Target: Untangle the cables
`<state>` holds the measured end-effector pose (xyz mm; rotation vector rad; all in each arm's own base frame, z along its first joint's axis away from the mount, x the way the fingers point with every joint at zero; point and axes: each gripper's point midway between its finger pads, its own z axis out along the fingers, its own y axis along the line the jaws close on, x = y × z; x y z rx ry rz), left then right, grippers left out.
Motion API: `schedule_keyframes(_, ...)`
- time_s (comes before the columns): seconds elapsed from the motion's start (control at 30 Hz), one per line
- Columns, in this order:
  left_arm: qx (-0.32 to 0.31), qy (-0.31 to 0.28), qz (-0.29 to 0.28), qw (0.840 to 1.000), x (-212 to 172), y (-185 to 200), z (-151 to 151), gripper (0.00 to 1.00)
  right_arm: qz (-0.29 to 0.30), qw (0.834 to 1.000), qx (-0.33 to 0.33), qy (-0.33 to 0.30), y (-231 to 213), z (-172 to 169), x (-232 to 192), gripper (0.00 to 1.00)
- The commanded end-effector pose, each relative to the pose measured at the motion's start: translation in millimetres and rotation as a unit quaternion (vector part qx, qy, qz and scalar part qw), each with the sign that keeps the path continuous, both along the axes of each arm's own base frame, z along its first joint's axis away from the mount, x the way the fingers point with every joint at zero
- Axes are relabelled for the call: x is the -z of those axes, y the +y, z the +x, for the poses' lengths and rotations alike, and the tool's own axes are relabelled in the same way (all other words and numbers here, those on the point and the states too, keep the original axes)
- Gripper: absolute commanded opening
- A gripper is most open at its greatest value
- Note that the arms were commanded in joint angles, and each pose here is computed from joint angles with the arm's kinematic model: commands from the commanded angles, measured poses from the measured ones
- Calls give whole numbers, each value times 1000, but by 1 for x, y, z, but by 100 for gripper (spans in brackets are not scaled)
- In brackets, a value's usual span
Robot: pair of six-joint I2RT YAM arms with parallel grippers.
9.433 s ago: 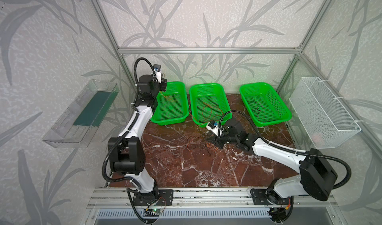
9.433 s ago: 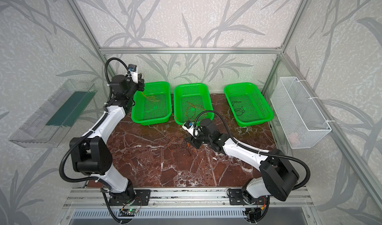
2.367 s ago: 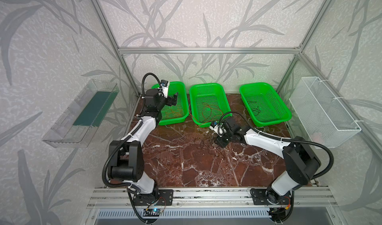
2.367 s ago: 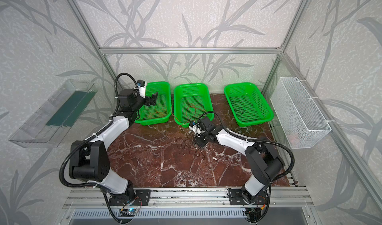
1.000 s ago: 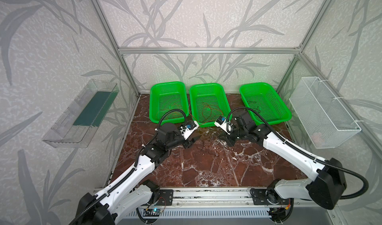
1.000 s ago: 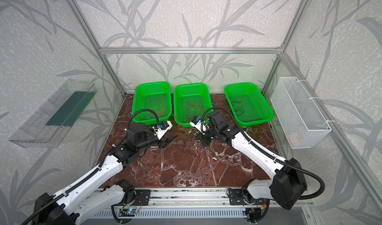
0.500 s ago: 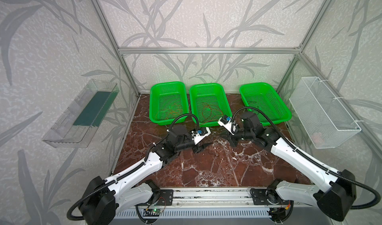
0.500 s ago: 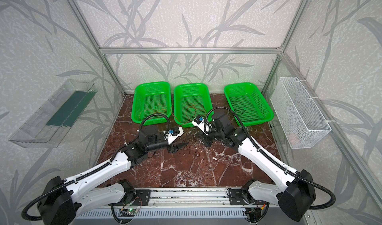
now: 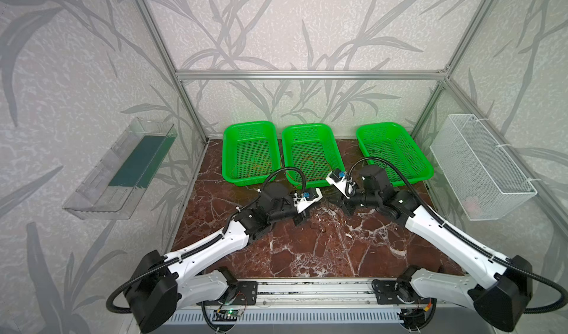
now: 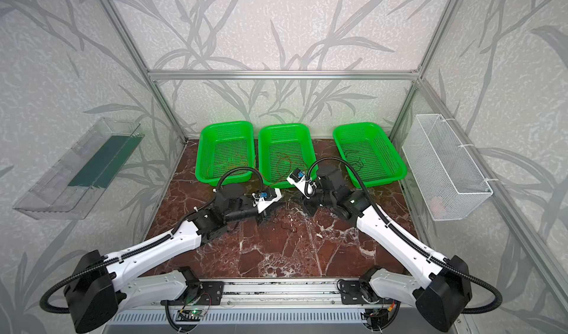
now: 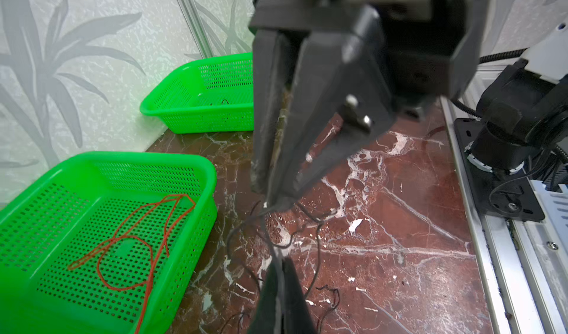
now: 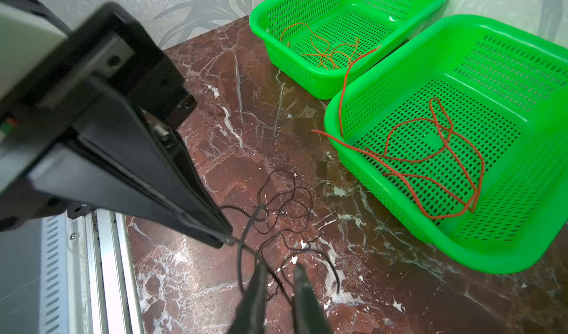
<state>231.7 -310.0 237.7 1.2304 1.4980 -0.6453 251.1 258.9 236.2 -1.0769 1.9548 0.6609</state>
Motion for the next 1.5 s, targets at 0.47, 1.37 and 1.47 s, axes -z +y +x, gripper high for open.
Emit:
schedule_keyframes(0.47,74,-70,9,995,-92,-22,-19,0,158,984,-25,-74,25,-3,-61,41)
schedule_keyframes(1.37,-12,-247,-148,957,-284,-5,38,0,20,988,138,68,-43,20,95,0)
schedule_keyframes(1.47,-21,-261,-164,951,-302,-4,48,0,-13,980,166,105,-60,21,115,0)
